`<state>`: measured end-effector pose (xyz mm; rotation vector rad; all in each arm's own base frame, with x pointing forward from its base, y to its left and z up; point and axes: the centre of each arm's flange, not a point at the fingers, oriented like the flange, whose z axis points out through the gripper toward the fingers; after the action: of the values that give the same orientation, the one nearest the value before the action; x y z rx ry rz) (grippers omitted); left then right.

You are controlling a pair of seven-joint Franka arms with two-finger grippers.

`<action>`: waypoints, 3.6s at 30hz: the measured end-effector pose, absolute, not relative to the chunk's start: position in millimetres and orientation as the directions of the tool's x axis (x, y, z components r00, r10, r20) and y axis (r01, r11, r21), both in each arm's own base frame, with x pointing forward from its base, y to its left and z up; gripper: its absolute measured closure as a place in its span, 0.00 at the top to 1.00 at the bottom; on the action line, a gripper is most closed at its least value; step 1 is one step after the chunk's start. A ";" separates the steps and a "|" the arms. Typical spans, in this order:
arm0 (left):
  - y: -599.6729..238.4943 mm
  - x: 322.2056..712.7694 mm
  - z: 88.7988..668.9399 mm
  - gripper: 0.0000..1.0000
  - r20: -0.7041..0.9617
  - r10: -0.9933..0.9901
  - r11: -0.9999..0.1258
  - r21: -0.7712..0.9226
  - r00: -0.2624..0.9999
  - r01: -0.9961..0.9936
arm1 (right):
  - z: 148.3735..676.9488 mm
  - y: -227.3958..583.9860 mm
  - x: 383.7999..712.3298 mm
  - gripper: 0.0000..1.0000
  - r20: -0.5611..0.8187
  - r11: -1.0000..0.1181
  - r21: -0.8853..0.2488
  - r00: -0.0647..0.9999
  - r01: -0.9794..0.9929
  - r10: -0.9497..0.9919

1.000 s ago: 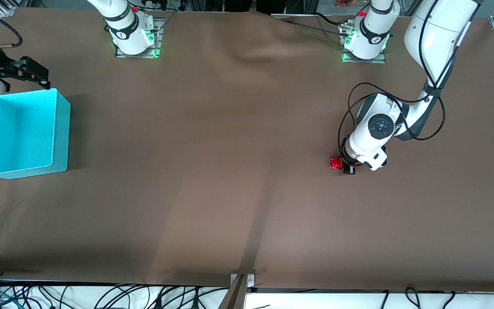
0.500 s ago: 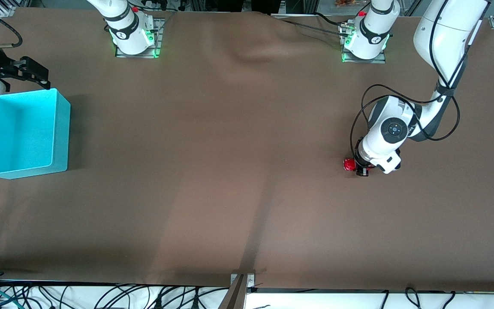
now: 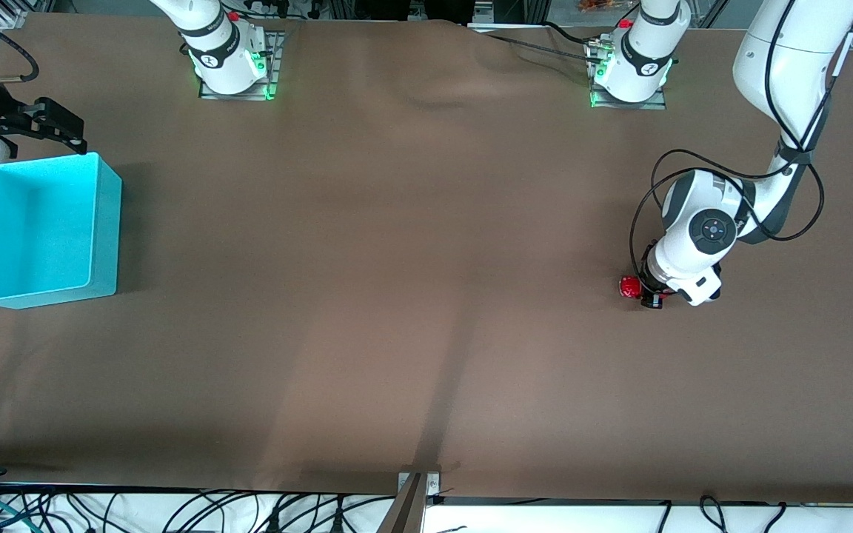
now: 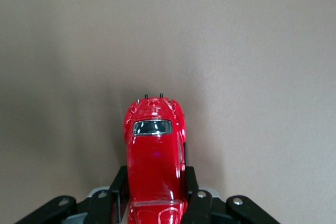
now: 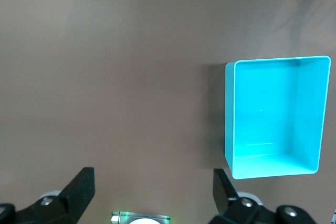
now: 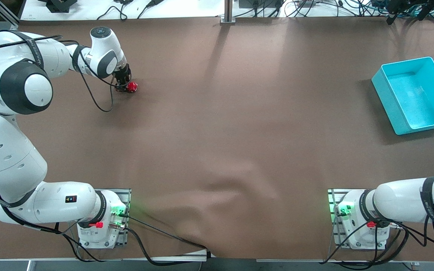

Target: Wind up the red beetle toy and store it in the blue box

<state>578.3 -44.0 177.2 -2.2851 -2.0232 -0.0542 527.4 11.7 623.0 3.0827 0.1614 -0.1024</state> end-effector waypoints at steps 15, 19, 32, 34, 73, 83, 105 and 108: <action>-25.8 581.3 176.8 0.45 0.097 0.985 -0.141 -0.046 0.145 0.989 | 623.0 11.7 527.4 1.00 -0.069 -0.993 0.049 0.992 0.106 0.102; -24.9 581.4 176.8 0.45 0.097 0.985 -0.141 -0.046 0.145 0.989 | 623.0 11.7 527.4 1.00 -0.069 -0.993 0.049 0.992 0.106 0.102; -24.7 581.6 176.7 0.46 0.097 0.984 -0.143 -0.047 0.147 0.989 | 623.0 11.7 527.4 1.00 -0.069 -0.993 0.049 0.992 0.106 0.102; -24.4 581.4 174.3 0.50 0.096 0.984 -0.144 -0.048 0.148 0.988 | 623.0 11.7 527.4 1.00 -0.069 -0.993 0.049 0.992 0.106 0.102; -36.4 605.8 172.5 0.93 0.089 0.982 -0.162 -0.051 0.166 0.985 | 623.0 11.7 527.4 1.00 -0.069 -0.993 0.049 0.992 0.106 0.102; -57.8 640.5 218.5 0.92 0.094 0.976 -0.190 -0.051 0.194 0.980 | 623.0 11.7 527.4 1.00 -0.069 -0.993 0.049 0.992 0.106 0.102; -66.7 692.5 346.6 0.93 -0.014 0.828 -0.558 -0.111 0.560 0.822 | 623.0 11.7 527.4 1.00 -0.069 -0.993 0.049 0.992 0.106 0.102; -65.1 694.5 362.8 0.94 -0.031 0.780 -0.624 -0.107 0.625 0.774 | 623.0 11.7 527.4 1.00 -0.069 -0.993 0.049 0.992 0.106 0.102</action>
<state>694.5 -65.1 362.8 -2.7566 -1.3207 0.1139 527.4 11.7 623.0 3.0827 0.1614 -0.1025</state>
